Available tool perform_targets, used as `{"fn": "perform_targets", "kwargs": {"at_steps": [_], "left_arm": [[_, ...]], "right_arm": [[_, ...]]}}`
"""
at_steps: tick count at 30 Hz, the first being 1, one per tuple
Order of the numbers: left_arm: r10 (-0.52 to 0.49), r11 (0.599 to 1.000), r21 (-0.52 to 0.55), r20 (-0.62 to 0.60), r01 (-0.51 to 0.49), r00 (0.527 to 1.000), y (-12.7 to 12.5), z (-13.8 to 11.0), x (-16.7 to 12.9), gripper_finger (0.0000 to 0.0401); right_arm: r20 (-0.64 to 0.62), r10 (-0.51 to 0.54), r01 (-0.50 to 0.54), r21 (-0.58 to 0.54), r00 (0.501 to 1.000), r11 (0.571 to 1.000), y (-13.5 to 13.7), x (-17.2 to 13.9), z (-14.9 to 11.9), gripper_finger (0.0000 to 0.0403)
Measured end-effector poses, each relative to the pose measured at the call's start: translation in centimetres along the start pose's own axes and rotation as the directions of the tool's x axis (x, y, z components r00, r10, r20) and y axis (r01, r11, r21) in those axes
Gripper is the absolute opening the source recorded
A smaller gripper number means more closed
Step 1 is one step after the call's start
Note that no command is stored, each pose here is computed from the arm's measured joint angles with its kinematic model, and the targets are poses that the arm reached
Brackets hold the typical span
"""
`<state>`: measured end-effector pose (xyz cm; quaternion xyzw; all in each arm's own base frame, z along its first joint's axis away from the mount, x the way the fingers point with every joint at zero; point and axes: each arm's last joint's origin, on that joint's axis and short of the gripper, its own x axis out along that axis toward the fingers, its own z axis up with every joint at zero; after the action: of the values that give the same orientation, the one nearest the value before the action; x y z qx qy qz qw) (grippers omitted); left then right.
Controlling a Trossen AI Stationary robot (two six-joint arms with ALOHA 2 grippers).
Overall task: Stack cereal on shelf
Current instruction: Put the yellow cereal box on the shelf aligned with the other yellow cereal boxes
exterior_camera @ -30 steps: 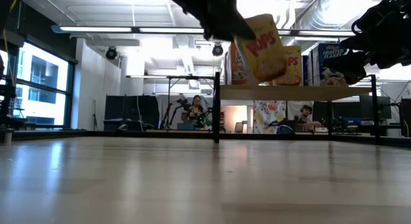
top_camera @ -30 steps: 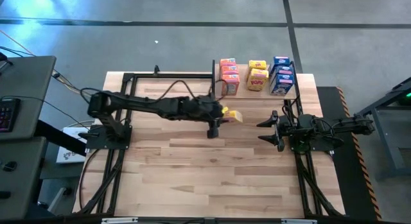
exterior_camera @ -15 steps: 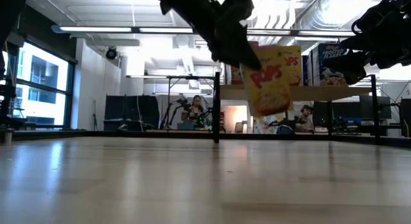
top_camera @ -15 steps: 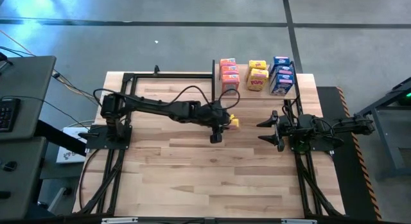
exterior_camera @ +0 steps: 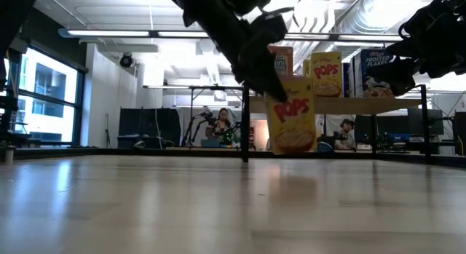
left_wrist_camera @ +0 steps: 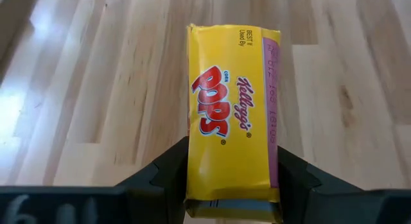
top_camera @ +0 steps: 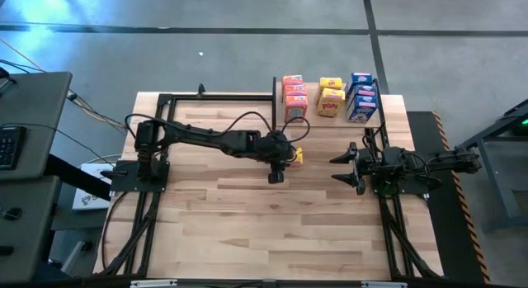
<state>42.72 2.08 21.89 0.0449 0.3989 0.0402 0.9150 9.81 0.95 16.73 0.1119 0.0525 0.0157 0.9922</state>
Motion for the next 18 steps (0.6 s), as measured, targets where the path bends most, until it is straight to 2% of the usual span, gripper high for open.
{"fn": "perform_targets", "kwargs": {"at_steps": [8,18], "left_arm": [[-0.001,1.000,-0.017,-0.066,0.000,0.998,0.0,-1.0,1.0,0.0150],[-0.019,0.999,-0.033,-0.061,0.017,0.998,0.4,-1.0,1.2,0.0150]], "right_arm": [[0.000,0.000,0.000,0.000,1.000,1.000,0.0,0.0,0.0,0.0270],[0.000,0.000,0.000,0.000,1.000,1.000,0.0,0.0,0.0,0.0270]]}}
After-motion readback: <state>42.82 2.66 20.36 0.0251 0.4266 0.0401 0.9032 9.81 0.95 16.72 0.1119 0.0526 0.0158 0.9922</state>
